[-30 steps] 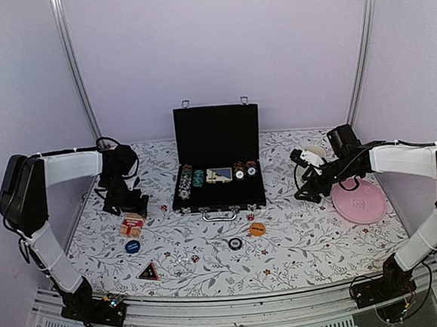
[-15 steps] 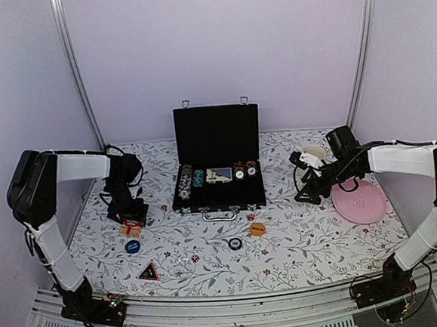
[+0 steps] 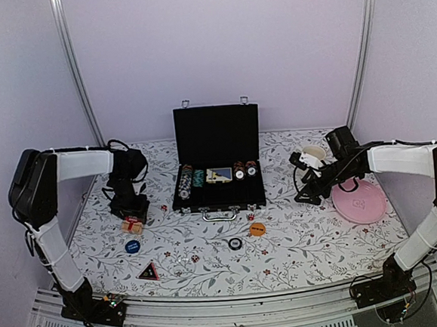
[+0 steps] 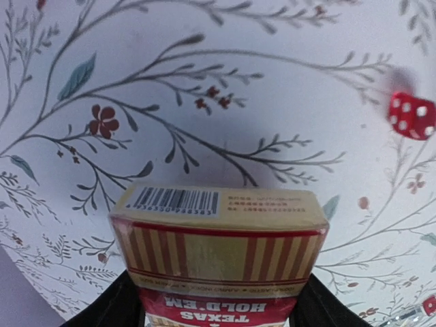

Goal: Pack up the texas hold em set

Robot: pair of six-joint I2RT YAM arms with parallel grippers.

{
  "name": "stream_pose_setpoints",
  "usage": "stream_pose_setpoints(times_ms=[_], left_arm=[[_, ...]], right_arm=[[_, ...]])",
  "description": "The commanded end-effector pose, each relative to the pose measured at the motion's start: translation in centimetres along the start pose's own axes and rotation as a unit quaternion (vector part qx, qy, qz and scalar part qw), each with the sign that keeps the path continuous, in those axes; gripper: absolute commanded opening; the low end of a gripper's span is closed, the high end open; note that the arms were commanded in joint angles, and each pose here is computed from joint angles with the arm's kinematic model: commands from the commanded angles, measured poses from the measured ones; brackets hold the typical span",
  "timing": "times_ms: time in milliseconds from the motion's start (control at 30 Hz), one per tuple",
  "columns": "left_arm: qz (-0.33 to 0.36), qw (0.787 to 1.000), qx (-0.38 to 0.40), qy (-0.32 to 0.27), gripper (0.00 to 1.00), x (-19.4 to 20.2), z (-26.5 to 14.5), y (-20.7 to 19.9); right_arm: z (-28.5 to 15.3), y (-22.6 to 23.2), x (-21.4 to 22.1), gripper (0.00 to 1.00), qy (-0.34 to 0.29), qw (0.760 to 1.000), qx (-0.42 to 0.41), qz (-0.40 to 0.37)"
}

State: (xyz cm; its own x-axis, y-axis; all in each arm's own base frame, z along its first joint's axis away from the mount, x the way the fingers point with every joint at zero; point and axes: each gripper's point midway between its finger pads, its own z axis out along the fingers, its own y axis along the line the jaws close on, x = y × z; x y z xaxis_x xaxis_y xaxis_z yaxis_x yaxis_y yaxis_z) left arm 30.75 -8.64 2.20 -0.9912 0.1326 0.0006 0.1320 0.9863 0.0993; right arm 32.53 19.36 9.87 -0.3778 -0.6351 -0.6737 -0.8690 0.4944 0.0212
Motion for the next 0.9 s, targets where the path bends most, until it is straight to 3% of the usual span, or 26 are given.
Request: stream_pose_setpoints(times_ms=[0,200,433,533,700,800,867], left_arm=[[0.067,0.994,-0.010,-0.088,0.60,-2.9,-6.0,-3.0],[0.225,0.952,-0.050,-0.201,0.60,-6.1,-10.9,-9.7],[0.373,0.876,-0.053,-0.301,0.61,-8.2,-13.7,-17.7],[0.413,0.852,-0.039,-0.320,0.61,-9.0,-14.2,-20.0],[0.504,0.785,-0.023,-0.359,0.60,-9.8,-14.9,-23.6],[0.533,0.763,-0.031,-0.365,0.62,-10.6,-14.6,-24.5],[0.552,0.760,-0.047,-0.340,0.62,-11.3,-12.4,-24.9]], right_arm=[[0.3,0.0,-0.7,0.85,-0.001,1.000,-0.005,-0.008],[0.6,0.4,-0.8,0.84,0.001,1.000,-0.010,-0.013],[0.4,0.8,-1.0,0.84,-0.003,1.000,-0.016,-0.015],[0.4,0.8,-1.1,0.85,-0.003,1.000,-0.015,-0.015],[0.3,0.8,-1.1,0.84,-0.004,1.000,-0.014,-0.016],[0.3,0.8,-1.1,0.85,-0.004,1.000,-0.013,-0.016],[0.3,0.8,-1.0,0.85,-0.002,1.000,-0.013,-0.016]])
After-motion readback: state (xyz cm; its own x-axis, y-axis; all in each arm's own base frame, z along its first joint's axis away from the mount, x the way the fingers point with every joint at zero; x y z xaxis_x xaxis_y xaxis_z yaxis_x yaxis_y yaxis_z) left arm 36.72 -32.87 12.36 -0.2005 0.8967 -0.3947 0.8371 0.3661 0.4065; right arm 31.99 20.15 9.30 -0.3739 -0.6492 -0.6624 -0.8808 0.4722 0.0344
